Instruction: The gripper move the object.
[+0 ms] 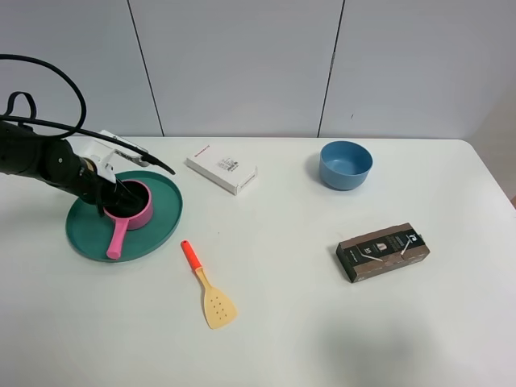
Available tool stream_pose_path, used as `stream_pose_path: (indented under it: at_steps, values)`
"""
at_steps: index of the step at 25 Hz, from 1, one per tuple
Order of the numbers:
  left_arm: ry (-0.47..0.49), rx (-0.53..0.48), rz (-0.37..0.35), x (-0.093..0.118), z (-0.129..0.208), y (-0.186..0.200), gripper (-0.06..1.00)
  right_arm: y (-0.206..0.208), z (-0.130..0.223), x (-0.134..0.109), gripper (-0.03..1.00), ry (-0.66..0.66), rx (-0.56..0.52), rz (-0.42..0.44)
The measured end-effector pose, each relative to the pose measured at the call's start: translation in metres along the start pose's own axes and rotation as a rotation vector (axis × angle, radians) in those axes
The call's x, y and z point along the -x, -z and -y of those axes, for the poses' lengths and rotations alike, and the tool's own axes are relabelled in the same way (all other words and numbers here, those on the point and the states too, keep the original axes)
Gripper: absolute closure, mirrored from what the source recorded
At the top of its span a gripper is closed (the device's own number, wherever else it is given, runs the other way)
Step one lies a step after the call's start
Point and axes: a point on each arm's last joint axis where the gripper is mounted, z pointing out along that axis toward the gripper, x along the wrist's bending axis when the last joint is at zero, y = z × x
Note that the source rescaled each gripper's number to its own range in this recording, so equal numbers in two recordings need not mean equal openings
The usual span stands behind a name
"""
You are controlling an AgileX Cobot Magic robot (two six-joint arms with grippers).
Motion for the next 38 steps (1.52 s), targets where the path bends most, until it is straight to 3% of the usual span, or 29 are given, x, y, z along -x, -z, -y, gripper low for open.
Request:
stream_pose_path:
  at_steps: [5,11,14,17,20,27,32,38]
  values:
    - [0.038,0.014,-0.031,-0.017,0.004,0.0,0.94,0.0,0.0,0.0,-0.03,0.0,0.0,0.0]
    - [0.04,0.013,-0.035,-0.018,0.005,0.0,0.9,0.0,0.0,0.0,-0.03,0.0,0.0,0.0]
    - [0.037,0.011,-0.034,-0.018,0.005,-0.001,0.62,0.0,0.0,0.0,-0.03,0.0,0.0,0.0]
    - [0.047,0.018,-0.032,-0.016,0.004,-0.001,0.15,0.0,0.0,0.0,-0.03,0.0,0.0,0.0]
    - [0.061,0.034,-0.032,-0.014,0.001,0.001,-0.02,0.0,0.0,0.0,-0.03,0.0,0.0,0.0]
    - [0.149,0.121,-0.057,-0.021,-0.017,0.034,-0.05,0.0,0.0,0.0,-0.03,0.0,0.0,0.0]
    - [0.188,0.235,-0.096,-0.028,-0.038,0.114,-0.05,0.0,0.0,0.0,-0.03,0.0,0.0,0.0]
    - [0.199,0.201,-0.105,-0.025,-0.029,0.184,-0.05,0.0,0.0,0.0,-0.03,0.0,0.0,0.0]
